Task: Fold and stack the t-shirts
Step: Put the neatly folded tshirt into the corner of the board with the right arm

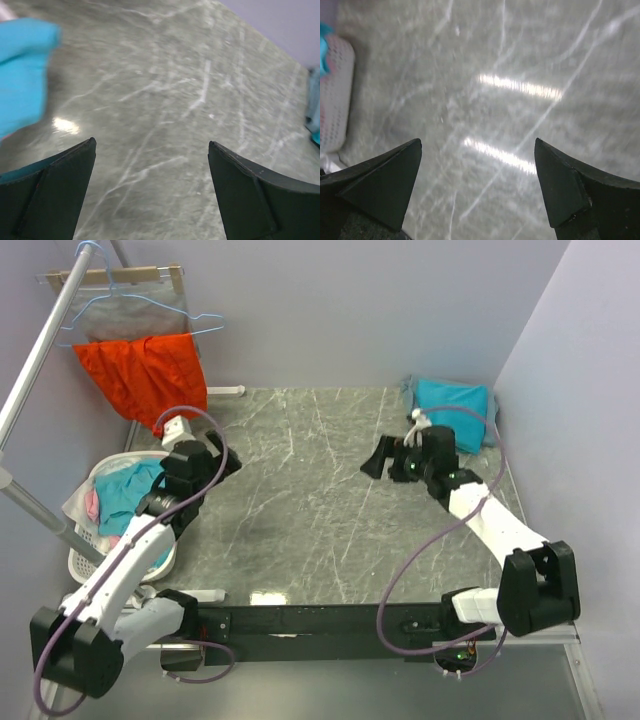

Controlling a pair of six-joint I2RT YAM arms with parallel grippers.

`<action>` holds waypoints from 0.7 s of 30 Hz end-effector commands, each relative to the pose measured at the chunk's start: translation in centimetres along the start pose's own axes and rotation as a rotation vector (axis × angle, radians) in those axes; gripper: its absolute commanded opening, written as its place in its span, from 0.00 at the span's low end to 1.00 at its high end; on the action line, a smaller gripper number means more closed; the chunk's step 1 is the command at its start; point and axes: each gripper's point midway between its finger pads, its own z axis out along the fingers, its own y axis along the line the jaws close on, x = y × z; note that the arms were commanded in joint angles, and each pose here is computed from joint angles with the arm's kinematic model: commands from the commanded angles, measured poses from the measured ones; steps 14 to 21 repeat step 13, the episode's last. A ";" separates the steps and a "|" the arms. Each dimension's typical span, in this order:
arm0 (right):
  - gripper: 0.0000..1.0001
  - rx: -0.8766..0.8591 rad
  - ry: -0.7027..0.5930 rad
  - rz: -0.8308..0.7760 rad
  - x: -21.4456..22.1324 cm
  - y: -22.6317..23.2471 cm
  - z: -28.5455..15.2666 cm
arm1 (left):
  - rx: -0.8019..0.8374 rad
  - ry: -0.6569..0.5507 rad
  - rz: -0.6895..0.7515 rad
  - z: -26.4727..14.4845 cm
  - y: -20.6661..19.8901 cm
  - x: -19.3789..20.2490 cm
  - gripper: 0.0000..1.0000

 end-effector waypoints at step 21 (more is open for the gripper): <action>1.00 0.148 -0.057 -0.008 2.5 -0.9 -2.6 | -0.250 -0.143 -0.099 -4.0 6.4 -1.5 1.00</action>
